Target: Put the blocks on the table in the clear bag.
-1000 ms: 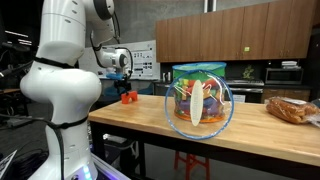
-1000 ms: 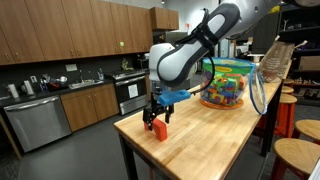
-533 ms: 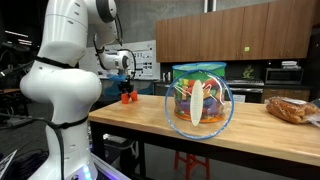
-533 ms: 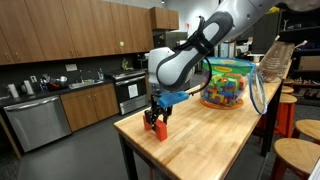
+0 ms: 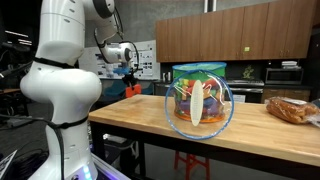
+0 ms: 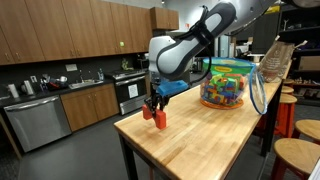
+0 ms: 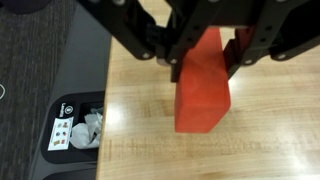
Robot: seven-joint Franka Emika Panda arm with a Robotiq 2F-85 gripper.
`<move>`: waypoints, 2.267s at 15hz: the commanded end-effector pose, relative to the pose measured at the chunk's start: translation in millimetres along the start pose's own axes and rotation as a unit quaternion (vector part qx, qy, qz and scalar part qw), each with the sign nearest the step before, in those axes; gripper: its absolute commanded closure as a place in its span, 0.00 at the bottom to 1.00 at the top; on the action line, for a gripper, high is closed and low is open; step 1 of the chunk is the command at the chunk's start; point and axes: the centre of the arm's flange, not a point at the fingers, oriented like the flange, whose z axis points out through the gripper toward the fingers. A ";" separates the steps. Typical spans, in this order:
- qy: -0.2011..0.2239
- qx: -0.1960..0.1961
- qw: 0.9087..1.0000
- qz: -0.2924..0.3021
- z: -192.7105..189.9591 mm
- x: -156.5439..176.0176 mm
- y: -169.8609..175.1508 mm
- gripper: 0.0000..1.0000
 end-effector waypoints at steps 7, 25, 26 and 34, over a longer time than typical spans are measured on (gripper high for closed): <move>0.053 -0.035 0.997 0.048 -152.8 15.6 96.6 0.85; 0.085 -0.132 0.968 0.197 -299.5 23.0 307.1 0.85; 0.084 -0.138 0.965 0.208 -303.5 21.7 318.2 0.85; 0.053 -0.160 0.945 0.279 -305.3 5.8 384.5 0.85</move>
